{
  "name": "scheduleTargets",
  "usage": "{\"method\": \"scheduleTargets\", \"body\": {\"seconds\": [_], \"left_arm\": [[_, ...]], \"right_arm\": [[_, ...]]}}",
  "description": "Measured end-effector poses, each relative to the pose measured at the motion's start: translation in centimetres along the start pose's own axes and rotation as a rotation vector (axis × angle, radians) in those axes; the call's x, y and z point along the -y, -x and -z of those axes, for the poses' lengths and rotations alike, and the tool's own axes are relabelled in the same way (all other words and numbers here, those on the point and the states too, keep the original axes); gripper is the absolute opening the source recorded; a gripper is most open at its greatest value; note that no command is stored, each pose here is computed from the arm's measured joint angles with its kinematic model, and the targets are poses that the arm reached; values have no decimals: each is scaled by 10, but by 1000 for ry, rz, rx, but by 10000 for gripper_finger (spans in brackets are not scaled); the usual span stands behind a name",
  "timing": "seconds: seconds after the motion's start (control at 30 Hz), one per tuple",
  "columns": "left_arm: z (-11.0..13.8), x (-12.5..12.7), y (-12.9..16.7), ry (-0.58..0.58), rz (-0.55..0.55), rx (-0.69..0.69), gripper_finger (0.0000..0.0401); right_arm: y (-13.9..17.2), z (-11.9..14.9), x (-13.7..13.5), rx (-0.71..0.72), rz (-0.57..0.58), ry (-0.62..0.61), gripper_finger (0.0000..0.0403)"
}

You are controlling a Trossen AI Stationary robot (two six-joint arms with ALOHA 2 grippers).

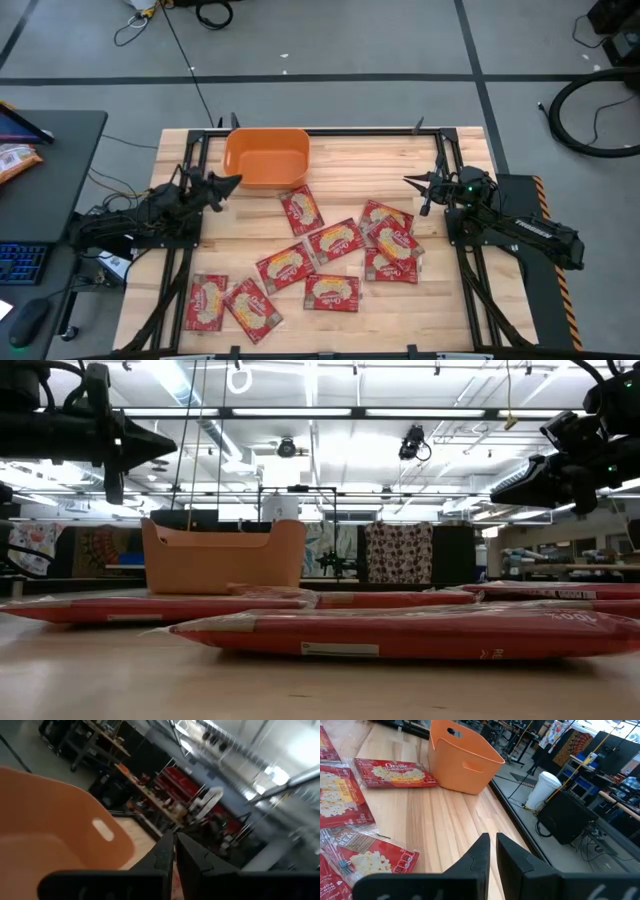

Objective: Sort popcorn bags into baskets
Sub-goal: Put the red popcorn bag into the orange bin

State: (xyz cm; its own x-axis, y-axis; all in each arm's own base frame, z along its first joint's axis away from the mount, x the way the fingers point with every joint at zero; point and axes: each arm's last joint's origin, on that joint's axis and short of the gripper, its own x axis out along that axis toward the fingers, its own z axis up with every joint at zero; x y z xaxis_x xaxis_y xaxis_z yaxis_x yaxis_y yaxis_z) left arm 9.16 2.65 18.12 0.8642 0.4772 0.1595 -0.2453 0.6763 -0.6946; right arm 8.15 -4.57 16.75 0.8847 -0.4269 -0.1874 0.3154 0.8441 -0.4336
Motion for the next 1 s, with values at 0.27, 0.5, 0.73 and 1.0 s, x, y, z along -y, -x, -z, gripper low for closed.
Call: {"method": "scheduleTargets", "body": {"seconds": [0.27, 0.5, 0.73, 1.0], "left_arm": [[-1, 1, 0, 374, 9, 17, 25], [-10, 5, 1, 451, 21, 146, 25], [-19, 9, 3, 441, 40, 269, 25], [-31, 19, 7, 360, 179, 344, 25]], "right_arm": [[0, -2, 3, -4, 80, 66, 38], [1, -10, 4, 115, 27, -40, 38], [7, -33, 15, 378, 61, -387, 38], [14, -43, 27, 595, 150, -1100, 38]]}}
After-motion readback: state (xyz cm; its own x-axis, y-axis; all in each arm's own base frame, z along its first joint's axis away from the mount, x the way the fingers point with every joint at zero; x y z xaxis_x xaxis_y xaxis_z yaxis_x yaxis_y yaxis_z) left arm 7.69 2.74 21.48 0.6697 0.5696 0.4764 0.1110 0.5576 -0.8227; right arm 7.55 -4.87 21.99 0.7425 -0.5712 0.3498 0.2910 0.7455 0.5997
